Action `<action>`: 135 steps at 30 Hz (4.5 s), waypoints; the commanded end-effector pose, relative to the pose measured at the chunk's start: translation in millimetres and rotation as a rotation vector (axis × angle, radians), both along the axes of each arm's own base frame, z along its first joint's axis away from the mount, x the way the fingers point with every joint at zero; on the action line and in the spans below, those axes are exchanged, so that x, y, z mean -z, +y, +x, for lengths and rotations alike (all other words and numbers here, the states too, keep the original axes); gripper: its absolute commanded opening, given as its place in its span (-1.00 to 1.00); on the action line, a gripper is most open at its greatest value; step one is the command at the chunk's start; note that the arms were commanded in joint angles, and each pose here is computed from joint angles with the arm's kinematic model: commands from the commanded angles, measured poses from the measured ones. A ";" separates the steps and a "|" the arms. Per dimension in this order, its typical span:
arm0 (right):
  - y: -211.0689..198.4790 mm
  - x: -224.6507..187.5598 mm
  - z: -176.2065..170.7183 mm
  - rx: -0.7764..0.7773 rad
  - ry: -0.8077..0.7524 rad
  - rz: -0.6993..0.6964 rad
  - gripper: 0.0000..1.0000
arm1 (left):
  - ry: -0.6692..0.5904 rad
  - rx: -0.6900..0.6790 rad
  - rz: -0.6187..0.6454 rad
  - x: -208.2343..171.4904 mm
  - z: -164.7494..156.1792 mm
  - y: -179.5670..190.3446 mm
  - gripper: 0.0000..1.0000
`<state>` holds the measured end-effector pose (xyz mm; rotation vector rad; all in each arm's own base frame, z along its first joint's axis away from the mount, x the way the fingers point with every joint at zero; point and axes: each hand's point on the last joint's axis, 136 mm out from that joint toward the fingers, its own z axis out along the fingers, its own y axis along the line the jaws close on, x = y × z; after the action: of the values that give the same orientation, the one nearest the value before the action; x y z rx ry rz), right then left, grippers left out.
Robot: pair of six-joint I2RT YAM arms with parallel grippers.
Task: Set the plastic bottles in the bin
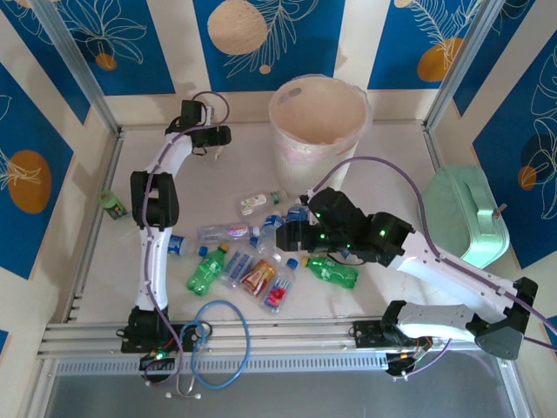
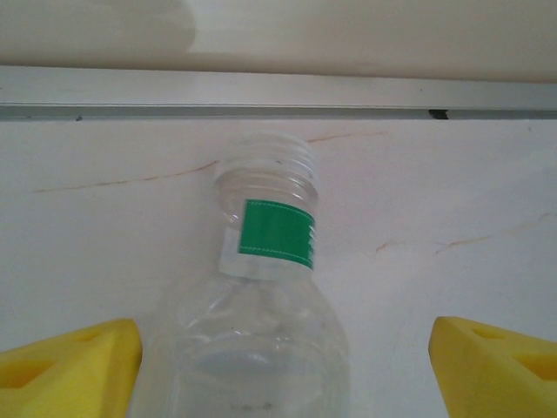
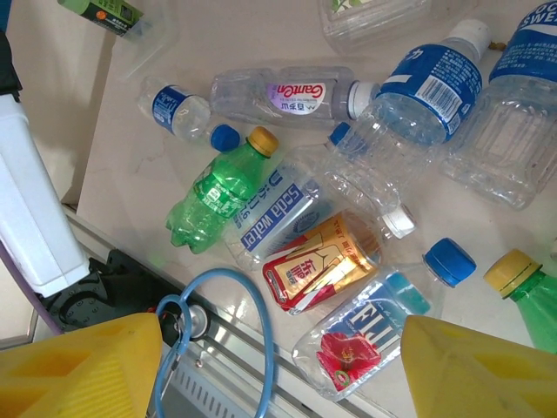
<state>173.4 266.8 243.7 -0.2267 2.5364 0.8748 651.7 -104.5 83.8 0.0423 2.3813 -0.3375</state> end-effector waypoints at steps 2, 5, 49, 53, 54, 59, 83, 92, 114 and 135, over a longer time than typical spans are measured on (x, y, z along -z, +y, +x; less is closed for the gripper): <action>-4.0 -1.2 -0.8 0.003 -0.021 -0.005 0.49 | 0.002 -0.004 0.119 -16.1 -11.4 1.1 0.75; -4.1 -5.3 -1.0 0.000 -0.028 -0.001 0.51 | 0.030 -0.024 0.159 -6.5 -15.0 6.0 0.76; 18.7 -186.2 108.4 0.007 -0.182 0.260 0.52 | -0.332 0.438 -0.217 -247.5 -327.2 -109.2 0.02; 28.0 -186.1 118.8 -0.006 -0.151 0.250 0.51 | -0.381 0.491 -0.289 -274.8 -357.9 -110.7 0.02; 30.0 -183.8 119.8 -0.011 -0.142 0.246 0.50 | -0.388 0.512 -0.299 -279.2 -364.4 -112.2 0.02; 47.7 -187.3 111.8 -0.077 -0.136 0.332 0.49 | -0.393 0.611 -0.324 -290.0 -387.6 -120.7 0.04; 70.2 -166.3 127.6 -0.059 -0.107 0.331 0.39 | -0.366 0.766 -0.358 -283.3 -417.4 -133.5 0.03; 73.6 -164.2 127.3 -0.072 -0.107 0.328 -0.01 | -0.373 0.764 -0.354 -284.0 -415.7 -133.6 0.08; -63.2 -209.5 216.8 0.270 -0.319 0.344 -0.28 | -0.213 -0.046 -0.205 -221.0 -365.8 -31.4 1.00; -125.9 -167.0 343.1 0.462 -0.339 0.259 -0.14 | 0.182 -0.471 0.046 -117.1 -398.0 63.7 1.00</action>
<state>514.7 136.1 405.5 0.3018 2.0214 0.8948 269.0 -49.7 221.7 -0.4730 2.4034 -0.0912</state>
